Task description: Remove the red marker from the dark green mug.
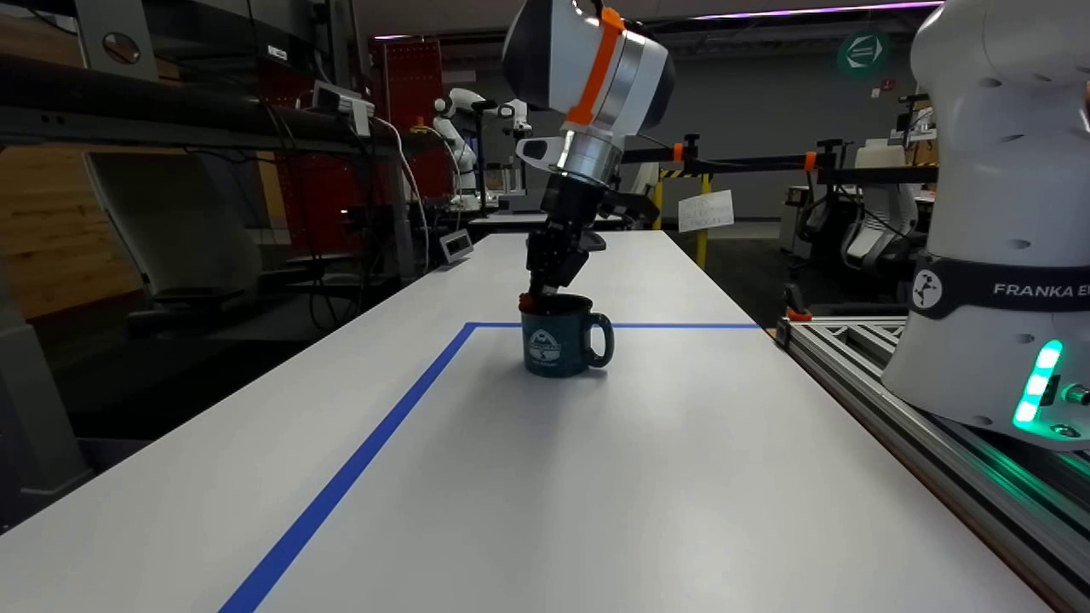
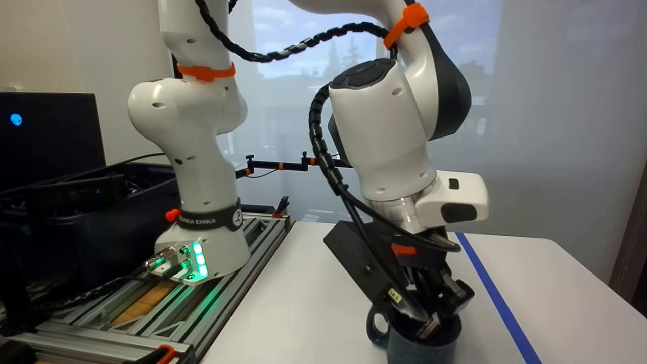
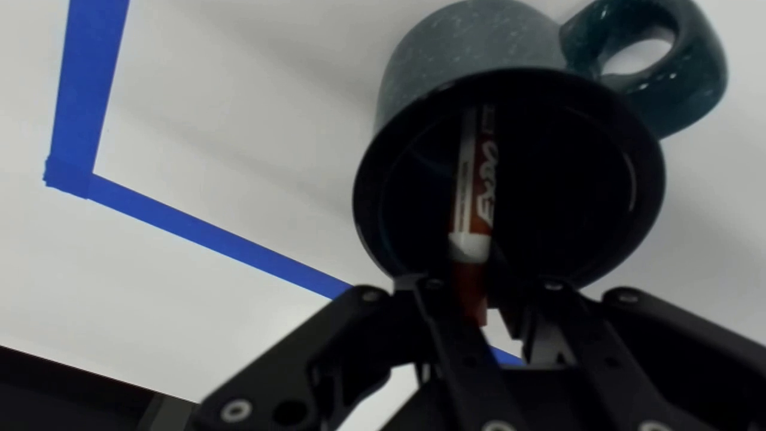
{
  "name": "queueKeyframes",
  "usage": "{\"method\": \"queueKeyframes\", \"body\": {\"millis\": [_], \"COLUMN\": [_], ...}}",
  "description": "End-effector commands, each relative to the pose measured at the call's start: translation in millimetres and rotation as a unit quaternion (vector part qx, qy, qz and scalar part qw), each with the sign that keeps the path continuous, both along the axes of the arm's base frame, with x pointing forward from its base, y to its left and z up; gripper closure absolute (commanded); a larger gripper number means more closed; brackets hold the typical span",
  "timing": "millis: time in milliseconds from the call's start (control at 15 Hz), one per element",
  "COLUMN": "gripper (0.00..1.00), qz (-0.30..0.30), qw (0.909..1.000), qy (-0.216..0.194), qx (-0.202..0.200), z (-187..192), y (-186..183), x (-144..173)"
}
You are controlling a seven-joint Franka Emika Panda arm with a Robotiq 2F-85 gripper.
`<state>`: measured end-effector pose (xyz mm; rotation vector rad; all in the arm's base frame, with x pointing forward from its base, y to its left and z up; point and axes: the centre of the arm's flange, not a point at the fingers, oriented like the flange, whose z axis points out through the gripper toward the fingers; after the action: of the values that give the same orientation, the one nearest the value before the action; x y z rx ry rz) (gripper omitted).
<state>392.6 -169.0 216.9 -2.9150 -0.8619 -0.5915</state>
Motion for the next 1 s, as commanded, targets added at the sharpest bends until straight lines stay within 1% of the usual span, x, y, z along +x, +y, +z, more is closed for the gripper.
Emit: {"method": "queueKeyframes", "body": {"millis": [0, 67, 267, 533, 933], "gripper": [1.0, 0.95, 0.95, 0.95, 0.95], "qz": [0.002, 0.004, 0.005, 0.002, 0.0], "qw": [1.0, 1.0, 1.0, 0.9999, 0.9994], "qy": [-0.002, -0.002, -0.004, -0.002, -0.006], "qx": [-0.003, -0.003, -0.005, -0.014, -0.035], "z": [-13, -13, -8, 11, 34], "y": [3, 4, 6, 5, 9], "x": [2, 2, 2, 3, 15]}}
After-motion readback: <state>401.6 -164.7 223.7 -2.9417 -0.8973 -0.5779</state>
